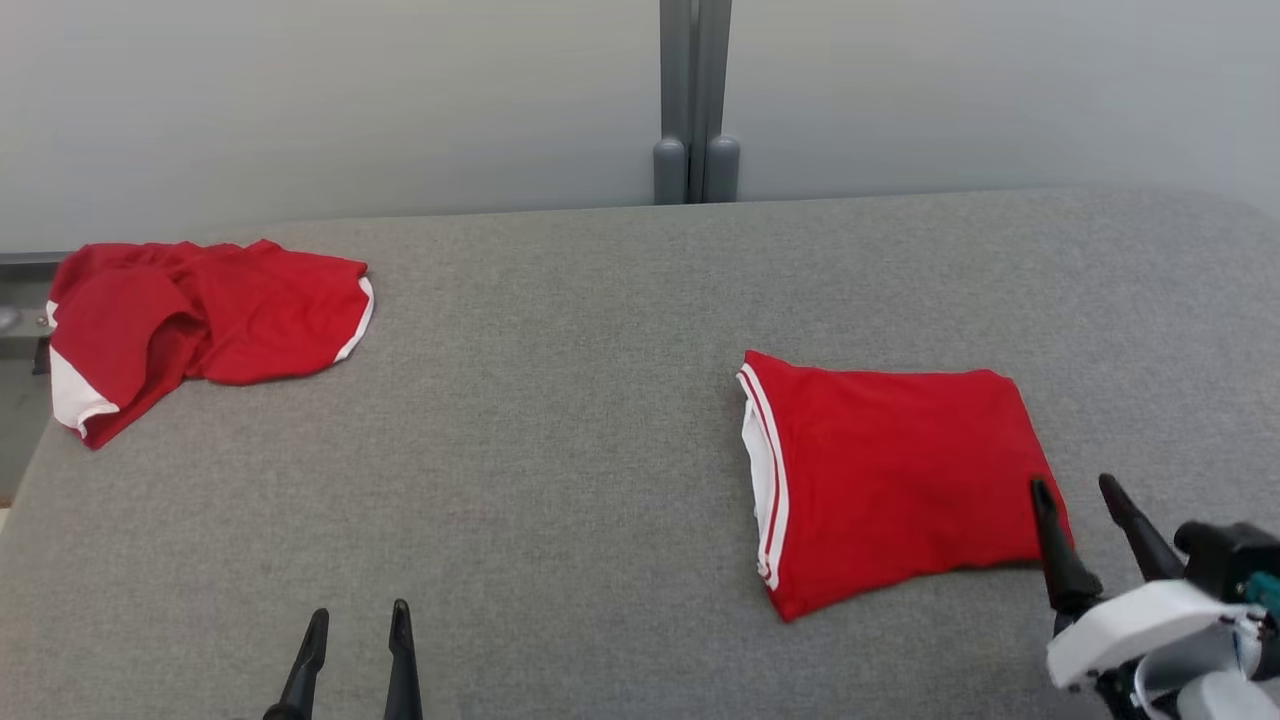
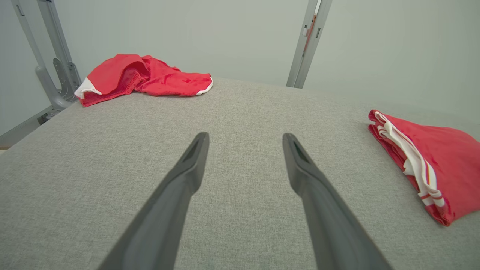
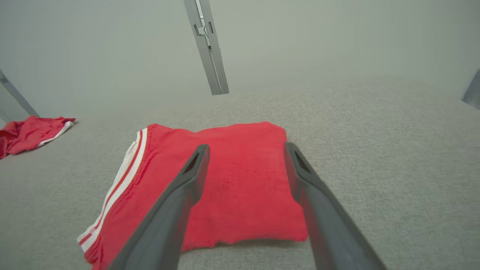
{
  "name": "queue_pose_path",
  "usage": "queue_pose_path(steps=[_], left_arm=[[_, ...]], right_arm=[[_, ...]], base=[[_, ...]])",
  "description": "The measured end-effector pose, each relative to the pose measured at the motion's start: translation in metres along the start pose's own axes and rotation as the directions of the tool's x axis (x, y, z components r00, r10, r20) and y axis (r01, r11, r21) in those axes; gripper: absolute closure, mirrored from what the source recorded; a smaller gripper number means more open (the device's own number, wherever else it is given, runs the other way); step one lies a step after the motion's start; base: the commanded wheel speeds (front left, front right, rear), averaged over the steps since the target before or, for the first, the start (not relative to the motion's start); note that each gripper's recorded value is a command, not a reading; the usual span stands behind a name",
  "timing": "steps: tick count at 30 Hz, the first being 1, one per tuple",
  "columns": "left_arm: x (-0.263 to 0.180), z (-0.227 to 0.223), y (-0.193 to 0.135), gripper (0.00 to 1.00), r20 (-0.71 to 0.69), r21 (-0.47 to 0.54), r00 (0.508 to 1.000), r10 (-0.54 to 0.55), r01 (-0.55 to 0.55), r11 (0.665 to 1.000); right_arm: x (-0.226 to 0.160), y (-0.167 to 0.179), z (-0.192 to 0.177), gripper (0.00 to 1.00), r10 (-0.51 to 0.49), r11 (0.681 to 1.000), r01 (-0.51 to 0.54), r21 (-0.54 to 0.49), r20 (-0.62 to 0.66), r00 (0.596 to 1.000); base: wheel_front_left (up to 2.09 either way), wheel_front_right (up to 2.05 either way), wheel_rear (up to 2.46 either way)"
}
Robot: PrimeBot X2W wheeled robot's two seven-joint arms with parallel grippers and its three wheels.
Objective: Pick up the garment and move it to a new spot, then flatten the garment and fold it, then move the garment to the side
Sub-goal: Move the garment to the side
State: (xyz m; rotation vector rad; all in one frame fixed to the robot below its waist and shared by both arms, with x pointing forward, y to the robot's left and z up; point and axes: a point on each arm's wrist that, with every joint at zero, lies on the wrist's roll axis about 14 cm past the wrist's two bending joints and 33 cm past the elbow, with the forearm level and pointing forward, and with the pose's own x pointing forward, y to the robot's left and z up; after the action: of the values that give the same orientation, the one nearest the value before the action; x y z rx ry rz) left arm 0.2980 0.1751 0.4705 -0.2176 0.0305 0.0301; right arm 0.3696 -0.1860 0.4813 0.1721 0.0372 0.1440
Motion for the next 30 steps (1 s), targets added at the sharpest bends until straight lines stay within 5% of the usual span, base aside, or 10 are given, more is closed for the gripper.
queue_pose_path(steps=[4, 12, 22, 23, 30], left_arm=[[0.005, -0.004, -0.003, 0.00, -0.017, 0.000, 1.000, -0.012, 0.012, 1.000], [0.027, -0.009, -0.009, 0.00, -0.038, 0.004, 0.998, -0.039, 0.040, 0.999], [0.036, -0.021, -0.003, 0.00, -0.080, 0.007, 0.997, -0.017, 0.017, 1.000], [0.037, -0.022, -0.003, 0.00, -0.082, 0.007, 0.997, -0.015, 0.015, 1.000], [0.050, -0.023, -0.013, 0.00, -0.081, 0.000, 0.996, -0.046, 0.046, 0.999]], right_arm=[[0.028, -0.019, 0.001, 0.00, -0.012, 0.996, 0.024, 0.083, -0.149, 0.989], [0.050, -0.059, -0.040, 0.00, -0.066, 0.992, 0.111, 0.061, -0.498, 0.865], [0.077, -0.050, -0.092, 0.00, -0.058, 0.971, 0.189, 0.146, -0.623, 0.780], [0.081, -0.049, -0.091, 1.00, -0.055, 0.966, 0.197, 0.166, -0.615, 0.787], [0.090, -0.054, -0.083, 1.00, -0.062, 0.947, 0.230, 0.226, -0.571, 0.819]], base=[[0.00, 0.00, 0.00], [0.00, 0.00, 0.00], [0.00, 0.00, 0.00], [0.00, 0.00, 0.00], [0.00, 0.00, 0.00]])
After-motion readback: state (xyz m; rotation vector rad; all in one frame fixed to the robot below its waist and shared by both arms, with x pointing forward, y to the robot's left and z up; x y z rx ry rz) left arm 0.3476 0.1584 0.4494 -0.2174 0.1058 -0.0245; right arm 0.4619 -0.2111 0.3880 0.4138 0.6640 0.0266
